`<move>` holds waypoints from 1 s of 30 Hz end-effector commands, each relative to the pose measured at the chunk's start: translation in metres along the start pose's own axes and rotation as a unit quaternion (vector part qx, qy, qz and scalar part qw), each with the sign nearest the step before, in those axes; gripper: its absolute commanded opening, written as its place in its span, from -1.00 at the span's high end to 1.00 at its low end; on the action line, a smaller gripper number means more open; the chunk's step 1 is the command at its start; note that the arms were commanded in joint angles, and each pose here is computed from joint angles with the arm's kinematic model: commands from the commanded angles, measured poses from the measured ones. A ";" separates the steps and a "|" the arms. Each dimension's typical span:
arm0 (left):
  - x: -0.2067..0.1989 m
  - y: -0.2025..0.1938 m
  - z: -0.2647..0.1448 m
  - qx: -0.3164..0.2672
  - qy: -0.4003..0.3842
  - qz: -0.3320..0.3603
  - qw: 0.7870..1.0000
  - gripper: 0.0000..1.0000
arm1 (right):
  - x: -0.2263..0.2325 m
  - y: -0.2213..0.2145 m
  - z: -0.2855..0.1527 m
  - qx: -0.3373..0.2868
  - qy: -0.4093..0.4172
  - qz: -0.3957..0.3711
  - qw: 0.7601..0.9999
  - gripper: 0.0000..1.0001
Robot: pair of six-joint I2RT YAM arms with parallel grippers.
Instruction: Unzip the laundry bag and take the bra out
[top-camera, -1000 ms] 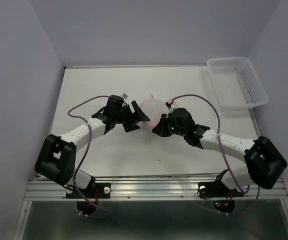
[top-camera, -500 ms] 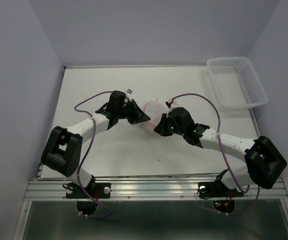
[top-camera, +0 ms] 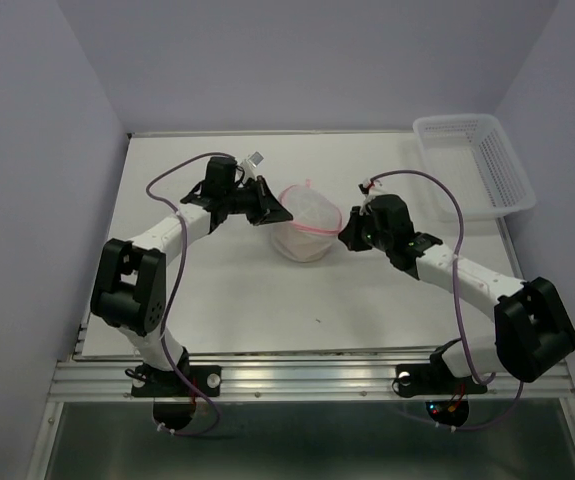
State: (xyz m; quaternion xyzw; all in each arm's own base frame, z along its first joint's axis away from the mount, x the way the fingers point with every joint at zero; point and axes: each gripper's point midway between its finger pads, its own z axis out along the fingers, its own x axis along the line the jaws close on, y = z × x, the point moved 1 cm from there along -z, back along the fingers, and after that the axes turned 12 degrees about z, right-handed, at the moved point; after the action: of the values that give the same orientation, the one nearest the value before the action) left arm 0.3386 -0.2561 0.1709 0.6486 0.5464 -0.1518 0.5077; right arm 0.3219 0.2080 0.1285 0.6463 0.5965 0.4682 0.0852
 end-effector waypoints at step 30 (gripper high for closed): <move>-0.016 -0.039 0.002 0.000 0.022 -0.011 1.000 -0.89 | 0.101 -0.036 -0.017 0.019 0.162 -0.012 0.987 0.99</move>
State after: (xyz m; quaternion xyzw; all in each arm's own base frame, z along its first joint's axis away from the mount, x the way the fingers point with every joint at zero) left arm 0.2891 -0.2563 0.1497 0.6533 0.5773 -0.1515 0.4658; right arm 0.2655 0.2884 0.1445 0.5744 0.6344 0.5168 -0.0233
